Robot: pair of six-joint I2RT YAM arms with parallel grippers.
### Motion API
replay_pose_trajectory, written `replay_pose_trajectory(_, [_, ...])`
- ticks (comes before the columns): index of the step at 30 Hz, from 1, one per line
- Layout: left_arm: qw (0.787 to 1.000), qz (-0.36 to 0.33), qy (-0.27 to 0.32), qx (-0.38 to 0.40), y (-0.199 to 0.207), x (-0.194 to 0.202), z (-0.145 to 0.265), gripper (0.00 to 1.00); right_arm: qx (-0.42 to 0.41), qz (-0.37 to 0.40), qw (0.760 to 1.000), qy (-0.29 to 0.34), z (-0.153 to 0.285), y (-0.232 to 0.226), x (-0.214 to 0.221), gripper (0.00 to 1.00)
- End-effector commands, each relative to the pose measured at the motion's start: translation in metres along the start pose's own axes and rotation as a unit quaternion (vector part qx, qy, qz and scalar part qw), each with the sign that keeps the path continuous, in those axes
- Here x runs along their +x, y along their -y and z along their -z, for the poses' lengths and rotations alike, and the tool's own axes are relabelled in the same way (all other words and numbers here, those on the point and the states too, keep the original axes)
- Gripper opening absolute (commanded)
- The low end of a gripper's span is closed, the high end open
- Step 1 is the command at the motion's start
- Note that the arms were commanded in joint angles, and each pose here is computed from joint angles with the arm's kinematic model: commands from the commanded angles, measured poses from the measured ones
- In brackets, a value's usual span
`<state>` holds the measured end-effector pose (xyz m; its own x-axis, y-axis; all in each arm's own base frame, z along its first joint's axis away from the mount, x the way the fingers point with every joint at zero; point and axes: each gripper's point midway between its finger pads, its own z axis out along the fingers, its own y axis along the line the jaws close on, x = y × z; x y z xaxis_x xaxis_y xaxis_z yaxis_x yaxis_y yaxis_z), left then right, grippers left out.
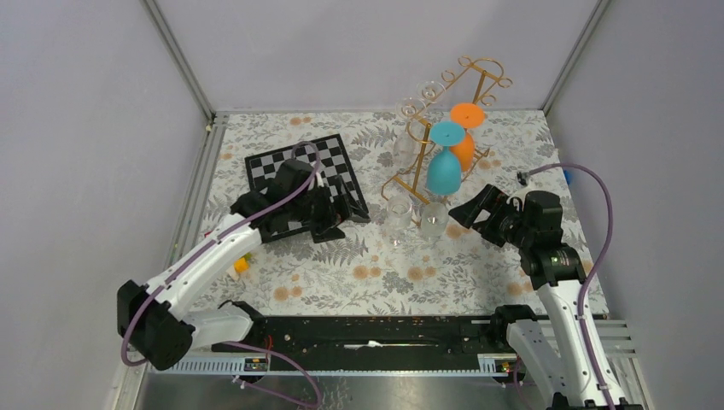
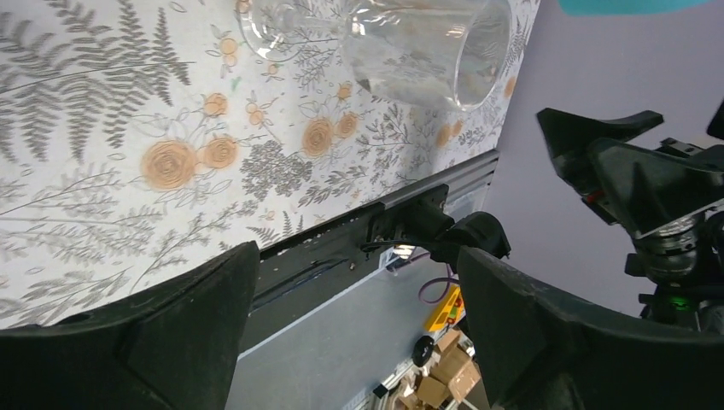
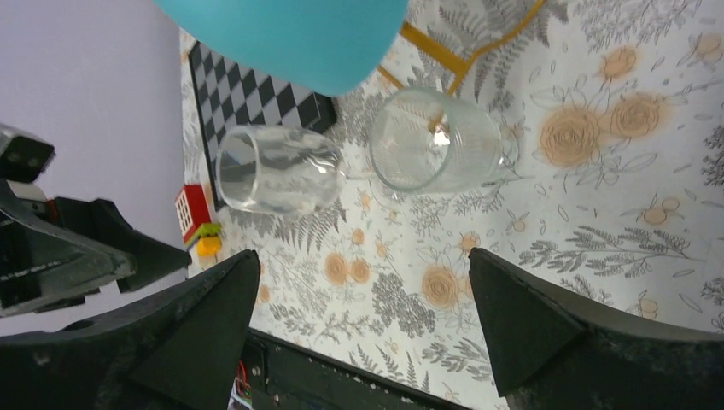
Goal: Place the wine glass upside down on the wine glass rack
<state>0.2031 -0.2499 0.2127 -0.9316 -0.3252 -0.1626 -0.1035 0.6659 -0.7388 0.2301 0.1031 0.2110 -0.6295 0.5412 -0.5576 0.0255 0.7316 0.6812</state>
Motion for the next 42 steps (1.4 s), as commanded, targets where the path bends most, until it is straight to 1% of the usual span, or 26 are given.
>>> replay_pose_trajectory(1, [0.998, -0.005, -0.003, 0.063, 0.043, -0.007, -0.016, 0.91, -0.035, 0.013, 0.999, -0.039, -0.003, -0.002, 0.019, 1.0])
replay_pose_trajectory(5, [0.998, 0.001, -0.025, 0.058, 0.053, -0.007, -0.037, 0.84, -0.068, 0.002, 0.993, -0.093, -0.008, -0.007, 0.038, 1.0])
replay_pose_trajectory(7, [0.998, -0.001, -0.033, 0.055, 0.057, -0.007, -0.045, 0.81, -0.072, 0.0, 0.991, -0.116, -0.011, -0.004, 0.046, 1.0])
replay_pose_trajectory(9, [0.998, -0.002, -0.029, 0.052, 0.061, -0.01, -0.05, 0.78, -0.061, -0.015, 0.989, -0.131, -0.016, 0.002, 0.05, 1.0])
replay_pose_trajectory(12, [0.999, -0.003, -0.012, 0.045, 0.064, -0.018, -0.054, 0.77, -0.045, -0.032, 0.99, -0.128, -0.02, 0.006, 0.045, 1.0])
replay_pose_trajectory(15, [0.999, -0.009, -0.001, 0.034, 0.066, -0.023, -0.058, 0.73, -0.022, -0.028, 0.993, -0.115, -0.02, 0.009, 0.036, 1.0])
replay_pose_trajectory(22, [0.999, -0.042, 0.009, -0.031, 0.061, -0.03, -0.071, 0.7, 0.056, -0.017, 0.993, -0.101, -0.018, 0.028, 0.022, 1.0])
replay_pose_trajectory(26, [0.997, -0.056, 0.012, -0.059, 0.06, -0.035, -0.08, 0.66, 0.064, -0.022, 0.993, -0.101, -0.018, 0.028, 0.016, 1.0])
replay_pose_trajectory(33, [0.992, -0.073, 0.004, -0.106, 0.051, -0.036, -0.093, 0.54, 0.067, -0.023, 0.993, -0.098, -0.026, 0.023, -0.004, 1.0])
replay_pose_trajectory(35, [0.99, -0.081, 0.001, -0.116, 0.05, -0.035, -0.094, 0.51, 0.079, -0.037, 0.992, -0.088, -0.029, 0.029, -0.018, 1.0])
replay_pose_trajectory(39, [0.986, -0.092, -0.005, -0.137, 0.044, -0.032, -0.097, 0.45, 0.097, -0.07, 0.989, -0.088, -0.04, 0.039, -0.035, 1.0])
replay_pose_trajectory(42, [0.984, -0.099, -0.003, -0.147, 0.043, -0.032, -0.095, 0.44, 0.103, -0.094, 0.986, -0.092, -0.047, 0.048, -0.043, 0.96])
